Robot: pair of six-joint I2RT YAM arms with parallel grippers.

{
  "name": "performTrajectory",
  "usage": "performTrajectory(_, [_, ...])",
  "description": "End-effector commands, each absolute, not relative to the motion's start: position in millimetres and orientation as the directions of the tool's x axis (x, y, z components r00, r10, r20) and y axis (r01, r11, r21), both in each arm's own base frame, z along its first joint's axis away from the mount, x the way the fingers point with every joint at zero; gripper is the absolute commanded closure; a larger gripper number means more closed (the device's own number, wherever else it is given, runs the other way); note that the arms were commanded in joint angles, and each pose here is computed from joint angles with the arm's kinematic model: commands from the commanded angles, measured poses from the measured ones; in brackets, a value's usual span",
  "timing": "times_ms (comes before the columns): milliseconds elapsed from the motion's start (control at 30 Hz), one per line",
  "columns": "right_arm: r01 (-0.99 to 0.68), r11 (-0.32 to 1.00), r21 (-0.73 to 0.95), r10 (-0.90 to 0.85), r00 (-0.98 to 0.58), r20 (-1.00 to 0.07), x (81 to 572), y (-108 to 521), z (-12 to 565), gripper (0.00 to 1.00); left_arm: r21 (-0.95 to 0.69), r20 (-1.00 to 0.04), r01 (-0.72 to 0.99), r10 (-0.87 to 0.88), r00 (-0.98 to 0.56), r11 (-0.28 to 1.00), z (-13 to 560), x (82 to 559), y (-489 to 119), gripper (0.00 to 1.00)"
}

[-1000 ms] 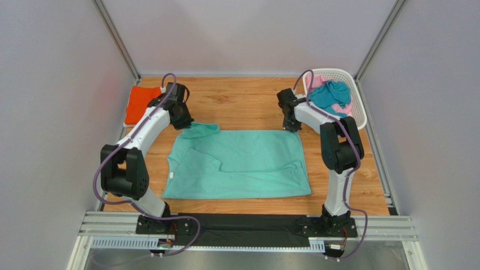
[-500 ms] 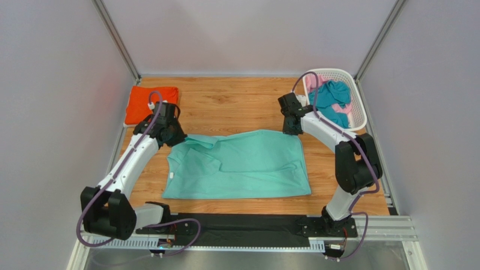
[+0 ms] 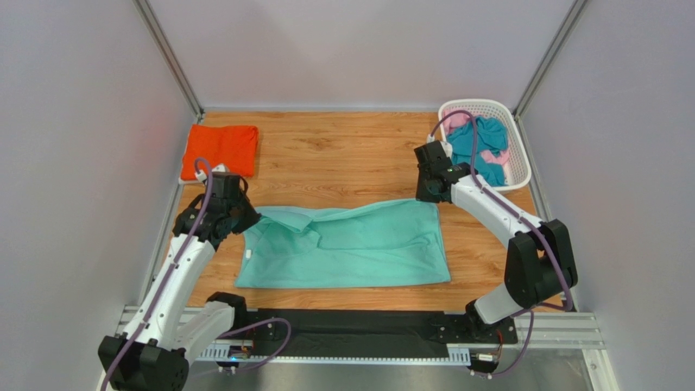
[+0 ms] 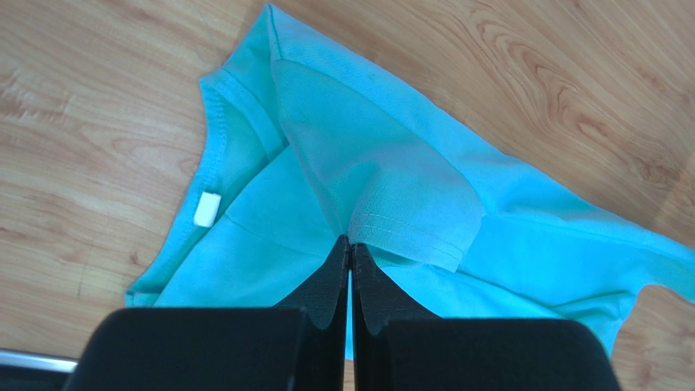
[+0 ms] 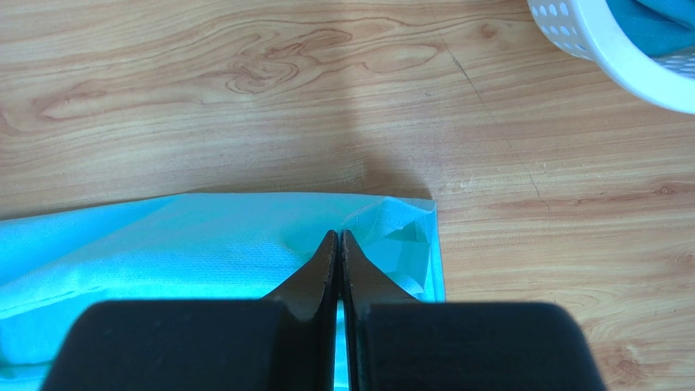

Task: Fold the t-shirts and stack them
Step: Fold the tshirt

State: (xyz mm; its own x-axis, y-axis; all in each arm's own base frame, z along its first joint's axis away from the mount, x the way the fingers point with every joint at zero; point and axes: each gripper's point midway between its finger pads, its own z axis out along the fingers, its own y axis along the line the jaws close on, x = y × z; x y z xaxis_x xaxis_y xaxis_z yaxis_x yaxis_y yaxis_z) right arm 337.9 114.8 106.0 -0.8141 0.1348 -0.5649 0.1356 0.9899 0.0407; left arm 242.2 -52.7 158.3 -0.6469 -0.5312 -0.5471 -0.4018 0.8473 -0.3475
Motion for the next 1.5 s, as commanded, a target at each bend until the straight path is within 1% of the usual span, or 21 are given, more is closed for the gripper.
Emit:
performTrajectory(0, [0.105, 0.993, 0.051, 0.115, -0.804, -0.584, 333, 115, 117, 1.0, -0.341, -0.534, -0.437, -0.554, -0.639, 0.832, 156, 227, -48, 1.0])
performTrajectory(333, [0.08, 0.996, 0.038, 0.088, -0.819, -0.567, 321, 111, 109, 1.0, -0.374, -0.485, -0.462, -0.594, -0.642, 0.804, 137, 188, -48, 1.0])
performTrajectory(467, [0.069, 0.997, 0.039, 0.079, -0.826, -0.558, 315, 111, 106, 1.0, -0.304, -0.479, -0.532, -0.61, -0.631, 0.79, 123, 166, -32, 1.0])
performTrajectory(500, [0.069, 0.997, 0.04, 0.079, -0.829, -0.554, 314, 111, 104, 1.0, -0.291, -0.467, -0.549, -0.617, -0.633, 0.783, 117, 161, -31, 1.0])
performTrajectory(567, [0.072, 0.996, 0.049, 0.087, -0.839, -0.538, 308, 112, 95, 0.99, -0.33, -0.444, -0.528, -0.623, -0.644, 0.782, 114, 159, -40, 1.0])
performTrajectory(600, [0.072, 0.996, 0.05, 0.087, -0.841, -0.533, 306, 111, 92, 0.98, -0.36, -0.411, -0.52, -0.632, -0.657, 0.775, 109, 156, -47, 1.0])
performTrajectory(667, [0.079, 0.996, 0.044, 0.091, -0.85, -0.518, 299, 109, 81, 0.97, -0.36, -0.39, -0.549, -0.657, -0.646, 0.754, 101, 151, -47, 1.0])
performTrajectory(700, [0.085, 0.995, 0.047, 0.097, -0.853, -0.513, 297, 108, 78, 0.93, -0.36, -0.373, -0.58, -0.683, -0.628, 0.731, 94, 147, -46, 0.99])
performTrajectory(733, [0.089, 0.995, 0.042, 0.098, -0.857, -0.505, 293, 107, 73, 0.92, -0.36, -0.36, -0.596, -0.696, -0.621, 0.718, 91, 144, -46, 0.94])
performTrajectory(767, [0.091, 0.995, 0.04, 0.098, -0.86, -0.501, 292, 106, 71, 0.92, -0.351, -0.343, -0.611, -0.705, -0.621, 0.709, 84, 140, -47, 0.84])
performTrajectory(833, [0.092, 0.995, 0.043, 0.101, -0.862, -0.497, 288, 106, 70, 0.89, -0.347, -0.322, -0.649, -0.735, -0.596, 0.678, 79, 136, -45, 0.7])
performTrajectory(867, [0.093, 0.995, 0.04, 0.101, -0.866, -0.489, 284, 105, 67, 0.86, -0.34, -0.32, -0.661, -0.743, -0.588, 0.669, 78, 134, -44, 0.56])
performTrajectory(900, [0.096, 0.995, 0.041, 0.104, -0.869, -0.484, 282, 104, 67, 0.77, -0.34, -0.314, -0.679, -0.759, -0.571, 0.651, 78, 132, -43, 0.53])
performTrajectory(933, [0.096, 0.994, 0.047, 0.107, -0.867, -0.487, 280, 104, 69, 0.73, -0.338, -0.313, -0.683, -0.762, -0.567, 0.648, 78, 130, -42, 0.46])
performTrajectory(967, [0.096, 0.994, 0.048, 0.107, -0.87, -0.481, 278, 104, 71, 0.68, -0.348, -0.319, -0.68, -0.763, -0.561, 0.645, 80, 132, -42, 0.29])
performTrajectory(1000, [0.096, 0.994, 0.051, 0.109, -0.87, -0.481, 277, 104, 74, 0.46, -0.357, -0.324, -0.678, -0.766, -0.555, 0.642, 83, 132, -42, 0.21])
performTrajectory(1033, [0.096, 0.994, 0.046, 0.107, -0.875, -0.473, 274, 102, 77, 0.02, -0.367, -0.328, -0.673, -0.766, -0.553, 0.643, 85, 133, -43, 0.12])
performTrajectory(1100, [0.096, 0.994, 0.056, 0.111, -0.866, -0.488, 276, 104, 88, 0.0, -0.389, -0.351, -0.656, -0.762, -0.544, 0.647, 96, 138, -42, 0.0])
performTrajectory(1200, [0.083, 0.993, 0.09, 0.117, -0.852, -0.51, 276, 108, 104, 0.0, -0.415, -0.381, -0.623, -0.749, -0.542, 0.663, 115, 146, -43, 0.0])
performTrajectory(1333, [-0.014, 0.983, 0.185, 0.086, -0.849, -0.522, 277, 132, 118, 0.0, -0.447, -0.422, -0.57, -0.725, -0.545, 0.689, 136, 166, -47, 0.0])
performTrajectory(1467, [-0.13, 0.951, 0.282, 0.034, -0.859, -0.512, 276, 168, 120, 0.0, -0.515, -0.362, -0.47, -0.679, -0.639, 0.717, 138, 190, -78, 0.0])
